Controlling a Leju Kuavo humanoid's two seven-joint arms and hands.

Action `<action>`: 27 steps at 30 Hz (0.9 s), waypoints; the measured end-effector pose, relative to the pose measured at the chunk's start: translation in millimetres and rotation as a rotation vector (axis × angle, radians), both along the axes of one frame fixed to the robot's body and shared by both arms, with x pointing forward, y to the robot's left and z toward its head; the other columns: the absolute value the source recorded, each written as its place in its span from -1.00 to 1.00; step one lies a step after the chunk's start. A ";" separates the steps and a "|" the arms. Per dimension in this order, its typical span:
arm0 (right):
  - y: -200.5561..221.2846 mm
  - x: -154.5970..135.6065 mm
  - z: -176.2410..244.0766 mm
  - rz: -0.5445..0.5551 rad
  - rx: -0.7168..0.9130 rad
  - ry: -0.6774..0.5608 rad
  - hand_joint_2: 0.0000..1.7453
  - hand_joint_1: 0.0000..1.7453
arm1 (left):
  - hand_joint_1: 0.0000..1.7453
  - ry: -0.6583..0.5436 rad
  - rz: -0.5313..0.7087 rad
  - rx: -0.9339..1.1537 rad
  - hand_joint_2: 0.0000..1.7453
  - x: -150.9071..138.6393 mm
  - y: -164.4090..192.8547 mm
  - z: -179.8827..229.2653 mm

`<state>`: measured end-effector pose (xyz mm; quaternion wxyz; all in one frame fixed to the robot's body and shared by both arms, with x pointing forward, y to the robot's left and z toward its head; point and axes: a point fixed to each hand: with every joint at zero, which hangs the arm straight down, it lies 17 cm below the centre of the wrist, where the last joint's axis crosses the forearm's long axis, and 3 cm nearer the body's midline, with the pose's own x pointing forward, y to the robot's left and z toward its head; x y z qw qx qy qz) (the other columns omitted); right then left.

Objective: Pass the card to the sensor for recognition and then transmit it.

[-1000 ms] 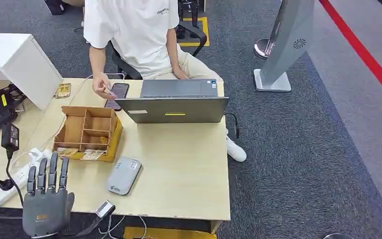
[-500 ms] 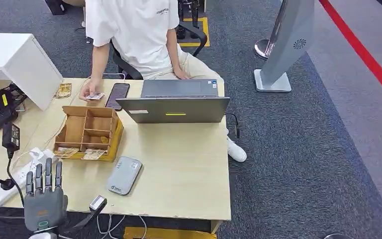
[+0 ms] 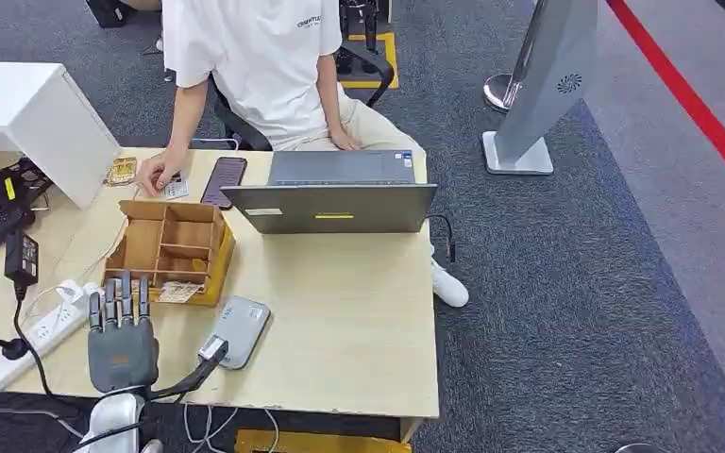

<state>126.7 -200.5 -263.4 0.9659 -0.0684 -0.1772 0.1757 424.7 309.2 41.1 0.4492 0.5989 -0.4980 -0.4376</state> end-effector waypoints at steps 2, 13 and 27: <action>0.2 2.6 0.5 0.004 -0.001 -0.002 -1.00 -1.00 | -1.00 -0.007 -0.011 -0.006 1.00 10.6 -10.0 2.5; 7.5 2.8 1.7 0.013 0.008 -0.006 -1.00 -1.00 | -1.00 0.010 -0.046 -0.021 1.00 31.4 -44.9 1.3; 5.6 1.5 1.0 0.012 0.002 0.003 -1.00 -1.00 | -1.00 0.029 -0.018 -0.006 1.00 31.5 -32.4 -6.2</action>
